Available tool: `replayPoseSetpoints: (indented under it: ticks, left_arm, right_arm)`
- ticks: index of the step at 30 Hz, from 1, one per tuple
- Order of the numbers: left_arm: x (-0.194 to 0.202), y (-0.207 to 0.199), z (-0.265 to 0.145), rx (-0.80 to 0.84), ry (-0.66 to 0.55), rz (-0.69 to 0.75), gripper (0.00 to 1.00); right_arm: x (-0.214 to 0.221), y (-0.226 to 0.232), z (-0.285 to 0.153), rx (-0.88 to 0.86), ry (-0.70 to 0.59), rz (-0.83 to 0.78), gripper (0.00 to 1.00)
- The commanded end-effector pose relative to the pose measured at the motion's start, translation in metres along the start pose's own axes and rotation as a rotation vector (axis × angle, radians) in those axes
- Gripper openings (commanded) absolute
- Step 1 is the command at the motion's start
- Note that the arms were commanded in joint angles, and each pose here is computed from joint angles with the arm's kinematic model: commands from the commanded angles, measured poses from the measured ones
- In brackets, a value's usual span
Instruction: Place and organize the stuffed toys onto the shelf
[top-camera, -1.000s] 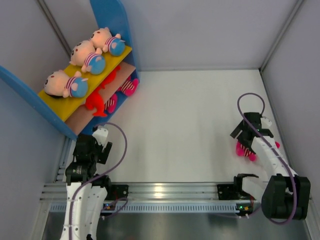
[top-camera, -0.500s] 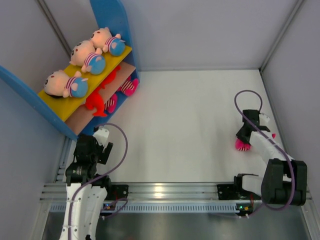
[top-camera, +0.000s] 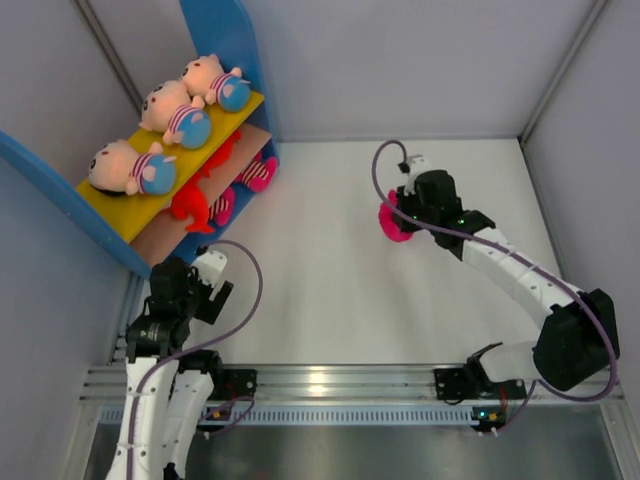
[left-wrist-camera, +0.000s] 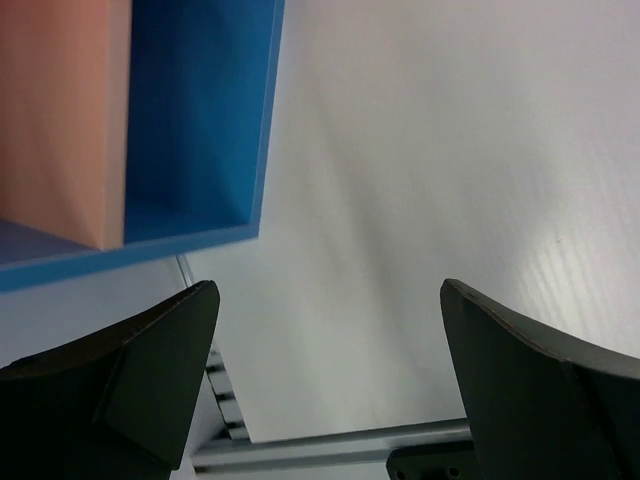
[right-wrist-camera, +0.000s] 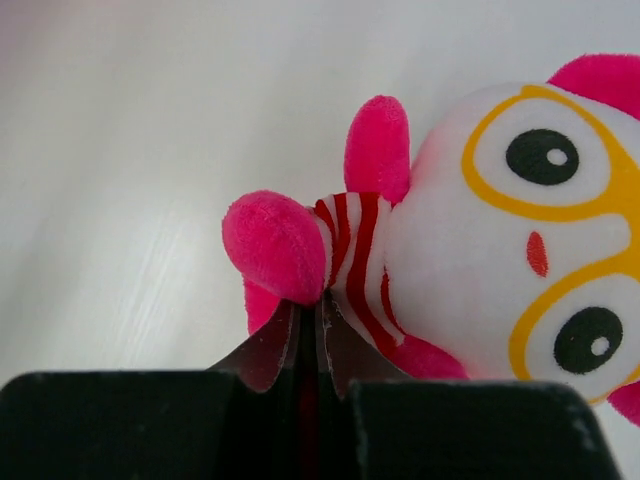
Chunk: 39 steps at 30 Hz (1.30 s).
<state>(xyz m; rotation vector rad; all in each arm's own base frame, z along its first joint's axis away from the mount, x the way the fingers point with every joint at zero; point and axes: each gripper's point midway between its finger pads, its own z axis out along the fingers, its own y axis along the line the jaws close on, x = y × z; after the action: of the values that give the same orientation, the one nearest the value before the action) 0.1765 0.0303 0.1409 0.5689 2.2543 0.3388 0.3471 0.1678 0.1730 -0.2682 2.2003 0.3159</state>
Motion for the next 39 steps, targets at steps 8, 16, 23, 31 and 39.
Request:
replayPoseSetpoints:
  ticks: [8, 16, 23, 31, 39]
  left_arm:
    - [-0.129, -0.043, -0.082, 0.445, -0.495, 0.206, 0.98]
    - [-0.147, -0.064, -0.095, 0.622, -0.544, 0.159, 0.98]
    - [-0.151, -0.064, -0.094, 0.642, -0.540, 0.151, 0.98]
    - [-0.139, -0.050, -0.070, 0.547, -0.472, 0.232, 0.98]
    - [-0.144, -0.054, -0.071, 0.579, -0.490, 0.248, 0.98]
  right_arm:
    - [-0.033, 0.230, -0.033, -0.741, -0.181, -0.660, 0.00]
    - [-0.028, 0.331, -0.070, -1.106, -0.325, -0.813, 0.00]
    - [-0.018, 0.366, -0.068, -1.230, -0.322, -0.822, 0.00]
    - [-0.018, 0.374, -0.092, -1.324, -0.393, -0.795, 0.00]
    - [-0.016, 0.385, -0.106, -1.389, -0.425, -0.805, 0.00]
